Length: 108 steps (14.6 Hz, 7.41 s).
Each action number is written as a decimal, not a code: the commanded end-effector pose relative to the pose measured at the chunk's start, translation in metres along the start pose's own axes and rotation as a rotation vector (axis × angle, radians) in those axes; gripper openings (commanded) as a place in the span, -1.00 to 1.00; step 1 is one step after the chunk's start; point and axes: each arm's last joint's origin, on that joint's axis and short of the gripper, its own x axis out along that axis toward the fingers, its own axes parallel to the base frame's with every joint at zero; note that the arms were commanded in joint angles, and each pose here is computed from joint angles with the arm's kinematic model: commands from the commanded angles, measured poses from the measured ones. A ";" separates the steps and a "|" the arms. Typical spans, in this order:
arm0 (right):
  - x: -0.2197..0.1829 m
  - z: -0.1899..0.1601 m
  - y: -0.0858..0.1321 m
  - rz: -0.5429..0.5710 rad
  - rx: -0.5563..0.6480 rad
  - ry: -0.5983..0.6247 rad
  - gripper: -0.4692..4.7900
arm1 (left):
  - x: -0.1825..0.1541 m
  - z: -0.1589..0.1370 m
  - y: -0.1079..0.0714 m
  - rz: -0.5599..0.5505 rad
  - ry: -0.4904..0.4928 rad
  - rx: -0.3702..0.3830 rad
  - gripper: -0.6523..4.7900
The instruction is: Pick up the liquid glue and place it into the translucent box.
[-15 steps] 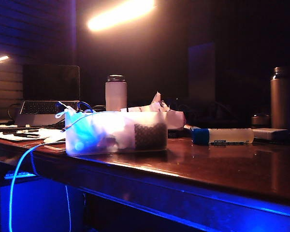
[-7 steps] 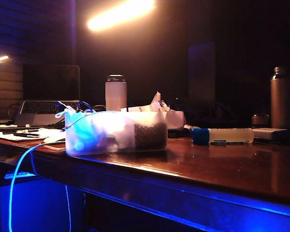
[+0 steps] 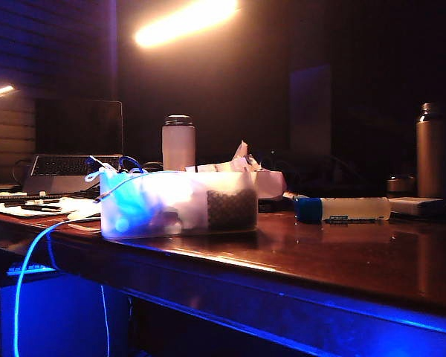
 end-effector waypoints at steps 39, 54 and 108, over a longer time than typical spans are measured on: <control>0.333 -0.106 0.063 0.434 -0.559 0.980 -0.82 | 0.121 0.104 -0.047 -0.699 0.574 0.162 -0.78; 0.200 -0.023 0.133 0.837 -1.038 1.308 0.99 | 0.123 0.108 -0.048 -0.717 0.522 0.198 -0.78; 0.234 -0.111 0.171 0.898 -1.071 1.277 -0.11 | 0.121 0.104 -0.047 -0.714 0.568 0.182 -0.78</control>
